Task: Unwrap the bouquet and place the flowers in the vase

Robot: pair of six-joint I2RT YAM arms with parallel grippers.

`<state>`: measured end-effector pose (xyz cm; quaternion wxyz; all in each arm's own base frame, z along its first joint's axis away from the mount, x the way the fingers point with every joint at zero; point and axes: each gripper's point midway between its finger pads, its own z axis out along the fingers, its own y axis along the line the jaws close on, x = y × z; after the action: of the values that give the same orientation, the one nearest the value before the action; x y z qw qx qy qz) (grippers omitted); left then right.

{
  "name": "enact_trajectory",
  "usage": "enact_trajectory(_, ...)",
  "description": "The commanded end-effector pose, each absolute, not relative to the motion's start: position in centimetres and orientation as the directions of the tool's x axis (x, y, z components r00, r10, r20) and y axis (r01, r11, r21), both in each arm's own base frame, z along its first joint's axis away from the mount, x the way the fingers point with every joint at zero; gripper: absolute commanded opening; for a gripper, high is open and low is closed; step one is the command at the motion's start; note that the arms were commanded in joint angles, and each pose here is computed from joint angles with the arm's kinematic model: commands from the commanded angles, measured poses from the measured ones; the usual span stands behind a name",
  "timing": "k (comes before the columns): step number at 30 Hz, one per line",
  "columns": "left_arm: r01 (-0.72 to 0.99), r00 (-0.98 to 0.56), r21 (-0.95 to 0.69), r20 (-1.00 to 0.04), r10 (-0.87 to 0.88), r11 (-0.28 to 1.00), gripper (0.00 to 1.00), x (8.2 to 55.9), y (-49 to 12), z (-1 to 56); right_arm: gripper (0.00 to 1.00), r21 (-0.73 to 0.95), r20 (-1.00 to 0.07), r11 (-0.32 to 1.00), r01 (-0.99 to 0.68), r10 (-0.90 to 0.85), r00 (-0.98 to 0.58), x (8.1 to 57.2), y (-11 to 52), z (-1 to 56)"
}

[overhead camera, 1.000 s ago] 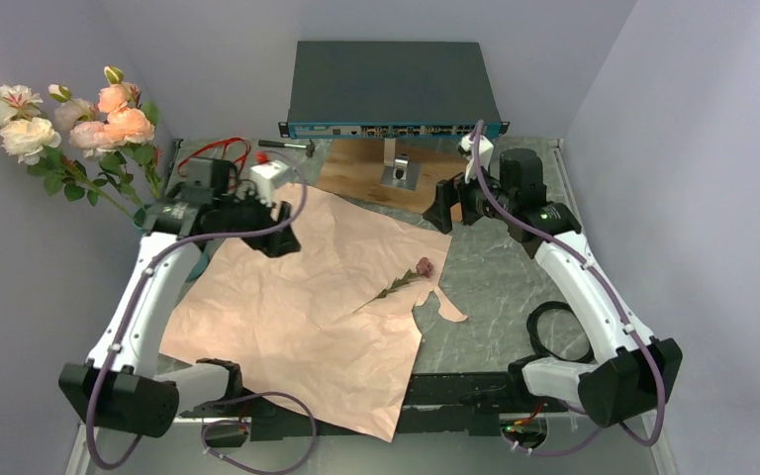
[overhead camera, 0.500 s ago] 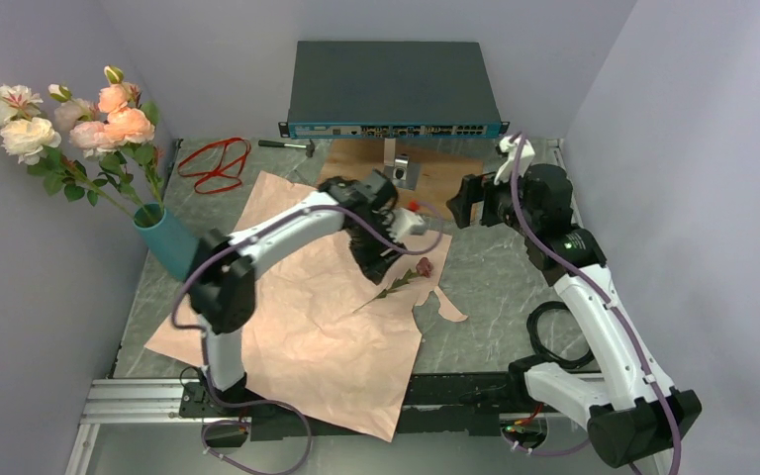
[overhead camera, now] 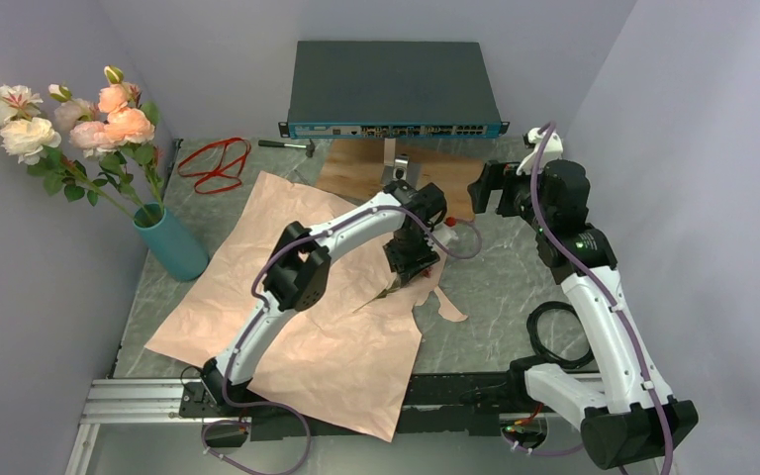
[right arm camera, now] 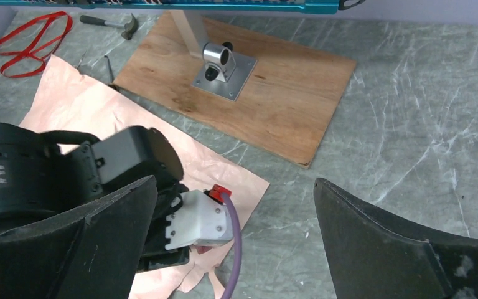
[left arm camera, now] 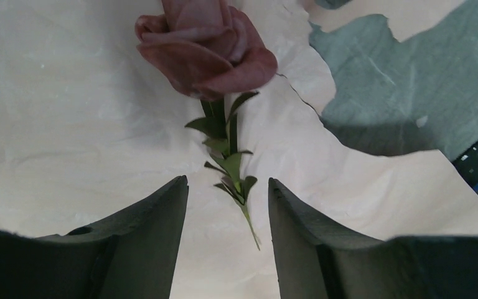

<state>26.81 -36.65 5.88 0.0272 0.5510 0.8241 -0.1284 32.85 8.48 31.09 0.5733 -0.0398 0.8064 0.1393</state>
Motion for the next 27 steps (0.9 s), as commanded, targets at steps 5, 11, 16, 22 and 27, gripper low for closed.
enact_trajectory(5,0.901,-0.424,-0.167,-0.150,0.893,0.400,0.50,26.2,-37.7,5.0,1.00,0.203,-0.952,0.958,-0.203,0.144,-0.272,32.8,7.6,32.8)
enact_trajectory(11,0.902,-0.424,-0.154,-0.147,0.894,0.403,0.35,26.2,-38.0,3.9,1.00,0.198,-0.950,0.958,-0.207,0.136,-0.280,32.8,7.6,32.5)
enact_trajectory(16,0.901,-0.430,-0.112,-0.118,0.895,0.419,0.23,26.9,-37.4,3.2,0.99,0.195,-0.949,0.956,-0.220,0.128,-0.288,32.8,7.8,32.3)
enact_trajectory(22,0.898,-0.439,-0.090,-0.174,0.881,0.430,0.03,27.3,-37.6,4.7,0.99,0.190,-0.949,0.954,-0.232,0.118,-0.291,32.8,7.9,32.4)
enact_trajectory(27,0.893,-0.448,-0.082,-0.258,0.856,0.443,0.00,27.8,-37.9,7.5,0.98,0.192,-0.948,0.951,-0.244,0.115,-0.298,32.9,8.2,32.3)
